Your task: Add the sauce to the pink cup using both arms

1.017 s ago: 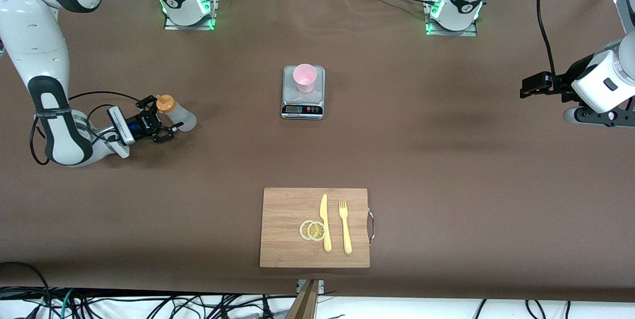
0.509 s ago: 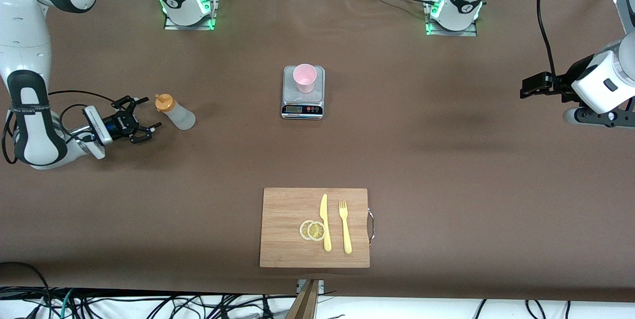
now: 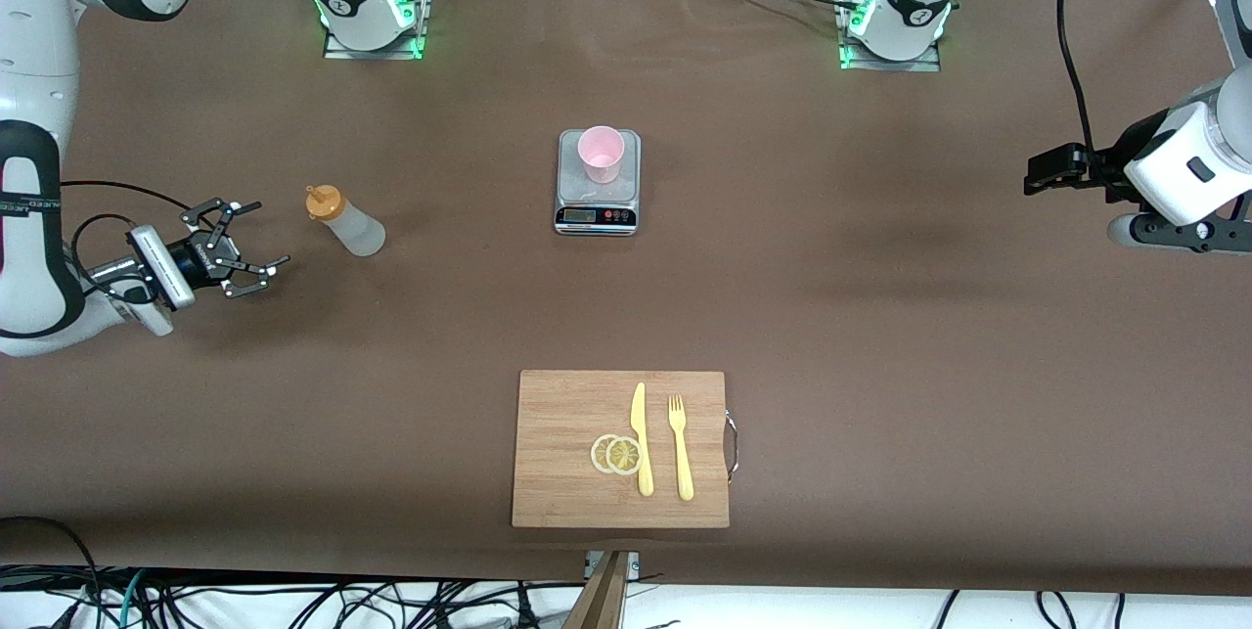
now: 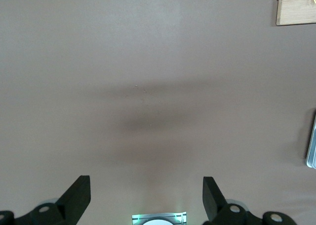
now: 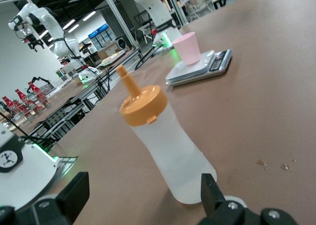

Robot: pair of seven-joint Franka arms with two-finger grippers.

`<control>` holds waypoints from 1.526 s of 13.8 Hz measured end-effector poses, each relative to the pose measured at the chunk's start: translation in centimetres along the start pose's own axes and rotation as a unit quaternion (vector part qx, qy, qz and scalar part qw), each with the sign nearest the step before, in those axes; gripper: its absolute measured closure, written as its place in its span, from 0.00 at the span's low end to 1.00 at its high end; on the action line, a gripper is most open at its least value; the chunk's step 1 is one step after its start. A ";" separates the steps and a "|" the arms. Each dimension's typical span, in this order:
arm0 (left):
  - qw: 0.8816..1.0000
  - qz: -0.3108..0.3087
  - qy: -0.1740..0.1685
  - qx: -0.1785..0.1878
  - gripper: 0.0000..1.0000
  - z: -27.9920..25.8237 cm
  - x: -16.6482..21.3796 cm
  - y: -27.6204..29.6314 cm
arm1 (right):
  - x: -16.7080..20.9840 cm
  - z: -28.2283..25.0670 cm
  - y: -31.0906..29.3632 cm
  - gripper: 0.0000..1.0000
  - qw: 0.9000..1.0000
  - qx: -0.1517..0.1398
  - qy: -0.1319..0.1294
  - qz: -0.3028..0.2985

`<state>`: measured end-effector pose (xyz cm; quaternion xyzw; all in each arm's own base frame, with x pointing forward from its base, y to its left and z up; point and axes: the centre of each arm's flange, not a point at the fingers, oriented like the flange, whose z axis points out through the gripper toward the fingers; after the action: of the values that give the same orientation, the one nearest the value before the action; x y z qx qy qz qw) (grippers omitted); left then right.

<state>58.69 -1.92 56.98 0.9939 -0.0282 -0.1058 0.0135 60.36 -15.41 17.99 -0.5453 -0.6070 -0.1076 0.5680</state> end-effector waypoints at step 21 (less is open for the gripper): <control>1.000 -0.003 0.003 0.000 0.00 -0.1 0.2 -0.3 | 22.8 -0.9 -6.4 0.00 0.900 -0.159 -0.303 0.271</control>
<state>58.95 -1.59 57.03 0.9943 -0.0252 -0.1029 0.0136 61.35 -6.25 39.77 -0.7778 -0.5536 0.1257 0.2696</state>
